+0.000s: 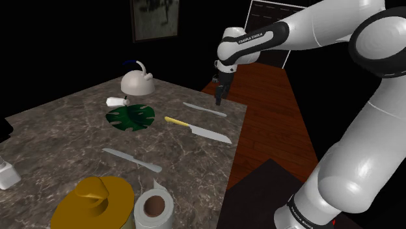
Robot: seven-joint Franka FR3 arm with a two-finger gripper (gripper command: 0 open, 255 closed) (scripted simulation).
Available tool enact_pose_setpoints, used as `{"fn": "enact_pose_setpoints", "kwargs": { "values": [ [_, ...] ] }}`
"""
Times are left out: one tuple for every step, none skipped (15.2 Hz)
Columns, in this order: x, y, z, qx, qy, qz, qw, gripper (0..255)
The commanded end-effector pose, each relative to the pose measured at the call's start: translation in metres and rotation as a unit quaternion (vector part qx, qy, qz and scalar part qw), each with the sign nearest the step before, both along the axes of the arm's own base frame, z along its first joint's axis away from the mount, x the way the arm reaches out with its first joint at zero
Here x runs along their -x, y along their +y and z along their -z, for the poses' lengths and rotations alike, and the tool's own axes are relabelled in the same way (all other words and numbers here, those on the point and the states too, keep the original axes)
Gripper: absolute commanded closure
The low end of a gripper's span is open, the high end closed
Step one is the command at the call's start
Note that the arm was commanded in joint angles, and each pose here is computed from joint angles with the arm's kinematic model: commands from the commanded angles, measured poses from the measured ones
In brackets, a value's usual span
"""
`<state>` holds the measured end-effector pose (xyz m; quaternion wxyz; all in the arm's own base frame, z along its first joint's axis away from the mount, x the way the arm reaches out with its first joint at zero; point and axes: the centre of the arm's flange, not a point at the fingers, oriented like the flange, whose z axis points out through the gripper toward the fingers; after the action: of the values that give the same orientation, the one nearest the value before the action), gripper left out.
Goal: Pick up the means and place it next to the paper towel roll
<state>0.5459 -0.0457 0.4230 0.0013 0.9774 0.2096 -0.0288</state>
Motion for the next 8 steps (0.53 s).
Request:
{"fn": "enact_pose_setpoints", "kwargs": {
  "values": [
    [-0.027,0.002,0.014,0.001,-0.001,-0.024,0.9997,0],
    [-0.038,0.004,0.02,0.001,-0.002,-0.036,0.9994,0],
    [-0.049,0.006,0.026,0.001,-0.003,-0.047,0.9989,0],
    [-0.061,0.009,0.031,0.002,-0.003,-0.058,0.9983,0],
    [-0.068,0.011,0.035,0.002,-0.004,-0.066,0.9978,0],
    [-0.068,0.01,0.04,0.002,-0.004,-0.066,0.9978,0],
    [-0.067,0.01,0.046,0.002,-0.004,-0.066,0.9978,0],
    [-0.067,0.01,0.051,0.002,-0.004,-0.066,0.9978,0]
  ]
}}
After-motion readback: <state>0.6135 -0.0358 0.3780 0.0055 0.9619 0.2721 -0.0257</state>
